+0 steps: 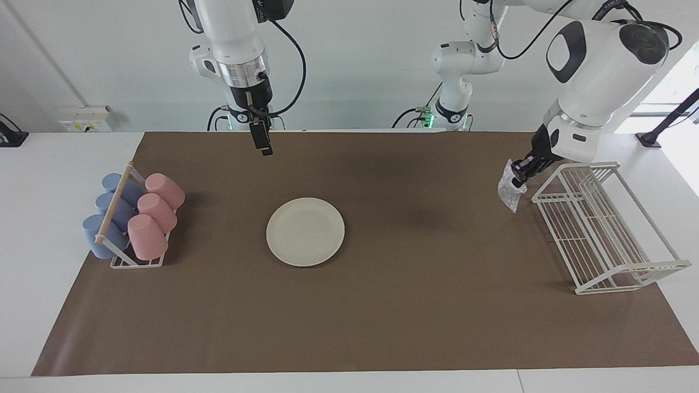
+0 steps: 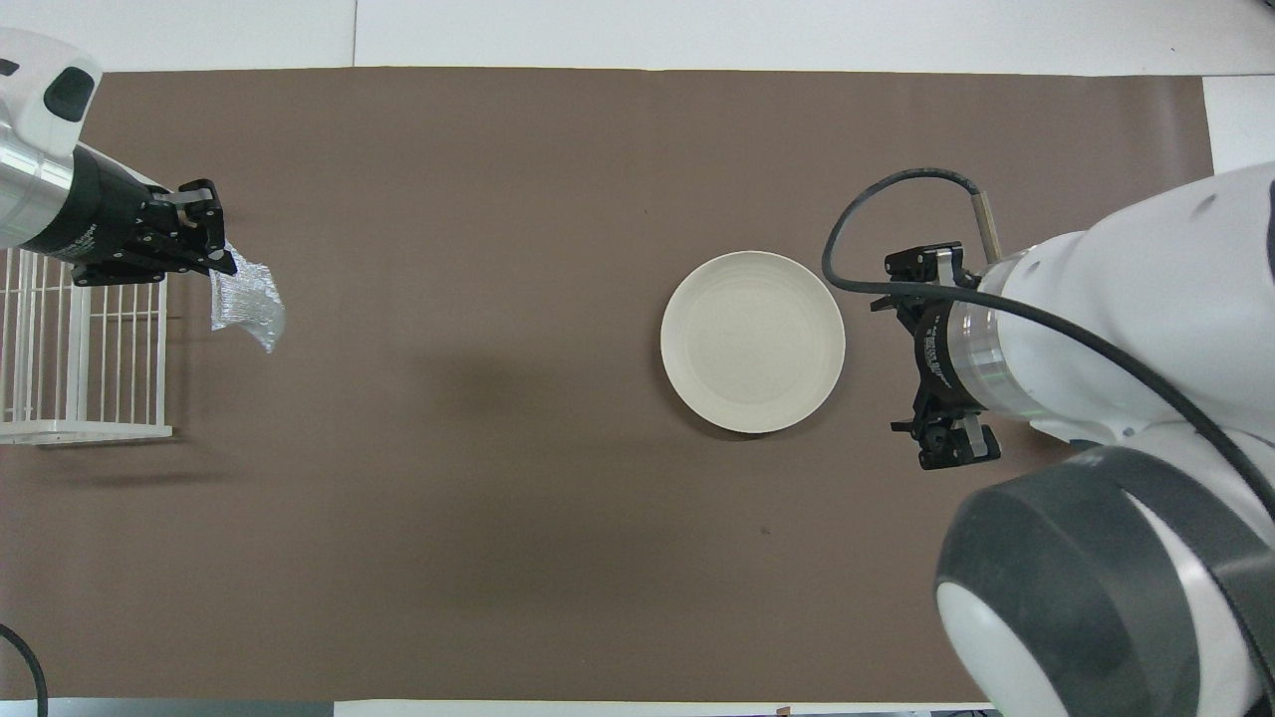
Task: Wipe plate with sponge
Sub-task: 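Lift the plate with the right gripper while the left gripper brings the sponge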
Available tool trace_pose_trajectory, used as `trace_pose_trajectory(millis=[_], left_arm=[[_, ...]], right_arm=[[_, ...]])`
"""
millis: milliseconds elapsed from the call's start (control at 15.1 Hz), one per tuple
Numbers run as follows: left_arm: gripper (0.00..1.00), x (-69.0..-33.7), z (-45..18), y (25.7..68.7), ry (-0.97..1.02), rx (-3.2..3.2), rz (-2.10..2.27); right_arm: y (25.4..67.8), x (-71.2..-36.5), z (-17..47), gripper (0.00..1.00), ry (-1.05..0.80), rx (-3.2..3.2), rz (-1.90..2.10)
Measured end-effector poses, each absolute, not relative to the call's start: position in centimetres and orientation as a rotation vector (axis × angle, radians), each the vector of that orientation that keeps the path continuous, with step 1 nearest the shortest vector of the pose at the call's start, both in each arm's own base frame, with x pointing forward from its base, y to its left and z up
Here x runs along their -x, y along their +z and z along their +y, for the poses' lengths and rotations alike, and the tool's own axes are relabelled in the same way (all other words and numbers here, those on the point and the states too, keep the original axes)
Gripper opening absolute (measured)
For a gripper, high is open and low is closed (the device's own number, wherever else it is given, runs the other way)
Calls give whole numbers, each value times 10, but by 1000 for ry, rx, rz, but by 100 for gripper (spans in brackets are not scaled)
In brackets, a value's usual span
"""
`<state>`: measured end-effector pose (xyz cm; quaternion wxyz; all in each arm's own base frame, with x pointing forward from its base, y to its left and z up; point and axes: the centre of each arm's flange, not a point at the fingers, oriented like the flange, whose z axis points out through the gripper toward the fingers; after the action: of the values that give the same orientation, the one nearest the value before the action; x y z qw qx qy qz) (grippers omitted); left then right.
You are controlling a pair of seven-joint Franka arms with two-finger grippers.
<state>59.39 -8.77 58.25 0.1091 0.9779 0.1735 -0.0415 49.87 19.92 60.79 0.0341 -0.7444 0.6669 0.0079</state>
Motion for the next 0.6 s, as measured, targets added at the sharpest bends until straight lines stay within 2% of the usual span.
trace_pose_trajectory(millis=[331,597], left_arm=[[4,-580,-78,573,-272,-2437,446],[4,-561,-97,555,-275,-2172,480]], right_arm=[[601,-482,262,100,25,2156,2143],[591,-480,285,100,37,2119,2180]])
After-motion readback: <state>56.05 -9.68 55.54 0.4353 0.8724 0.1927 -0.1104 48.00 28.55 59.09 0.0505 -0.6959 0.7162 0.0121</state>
